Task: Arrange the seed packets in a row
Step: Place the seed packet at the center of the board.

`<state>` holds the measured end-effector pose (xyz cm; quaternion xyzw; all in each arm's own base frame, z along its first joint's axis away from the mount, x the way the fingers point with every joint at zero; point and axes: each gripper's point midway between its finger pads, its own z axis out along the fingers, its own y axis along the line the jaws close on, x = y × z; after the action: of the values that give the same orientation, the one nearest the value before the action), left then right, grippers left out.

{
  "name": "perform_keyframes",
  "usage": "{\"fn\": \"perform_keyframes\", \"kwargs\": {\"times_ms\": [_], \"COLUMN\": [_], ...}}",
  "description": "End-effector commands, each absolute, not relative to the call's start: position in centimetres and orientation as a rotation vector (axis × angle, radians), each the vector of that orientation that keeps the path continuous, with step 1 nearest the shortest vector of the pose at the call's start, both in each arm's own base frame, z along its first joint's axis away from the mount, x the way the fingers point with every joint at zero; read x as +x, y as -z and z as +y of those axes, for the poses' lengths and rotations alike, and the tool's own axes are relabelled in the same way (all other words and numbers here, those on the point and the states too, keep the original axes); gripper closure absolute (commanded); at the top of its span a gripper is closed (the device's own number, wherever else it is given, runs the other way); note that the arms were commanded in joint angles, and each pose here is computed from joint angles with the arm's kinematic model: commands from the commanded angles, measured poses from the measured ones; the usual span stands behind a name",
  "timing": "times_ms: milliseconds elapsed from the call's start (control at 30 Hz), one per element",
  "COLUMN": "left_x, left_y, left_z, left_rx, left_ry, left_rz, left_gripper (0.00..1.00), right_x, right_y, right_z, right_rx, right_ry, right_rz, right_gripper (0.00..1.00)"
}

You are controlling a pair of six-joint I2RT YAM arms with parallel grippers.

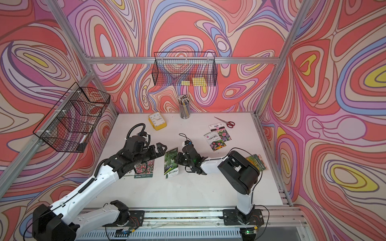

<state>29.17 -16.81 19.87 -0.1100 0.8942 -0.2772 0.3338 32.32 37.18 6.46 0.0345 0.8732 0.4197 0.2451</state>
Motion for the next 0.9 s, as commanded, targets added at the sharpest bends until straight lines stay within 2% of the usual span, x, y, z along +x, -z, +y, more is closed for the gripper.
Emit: {"fn": "perform_keyframes", "kwargs": {"times_ms": [0, 267, 867], "left_x": [28.2, 27.8, 28.0], "left_y": [-19.3, -19.3, -18.8], "left_z": [-15.5, -15.1, -15.5], "left_rx": [-0.334, -0.332, -0.322], "left_ry": [0.665, 0.658, 0.67], "left_rz": [2.346, 2.334, 2.35], "left_gripper": [0.01, 0.01, 0.01], "right_x": [33.1, 33.2, 33.0], "right_y": [-6.4, -4.1, -2.7], "right_z": [38.6, 40.2, 42.0], "right_rx": [0.114, 0.134, 0.177], "right_ry": [-1.157, -1.195, -1.218], "right_rz": [2.368, 2.415, 2.433], "right_gripper": [1.0, 1.0, 1.0]}}
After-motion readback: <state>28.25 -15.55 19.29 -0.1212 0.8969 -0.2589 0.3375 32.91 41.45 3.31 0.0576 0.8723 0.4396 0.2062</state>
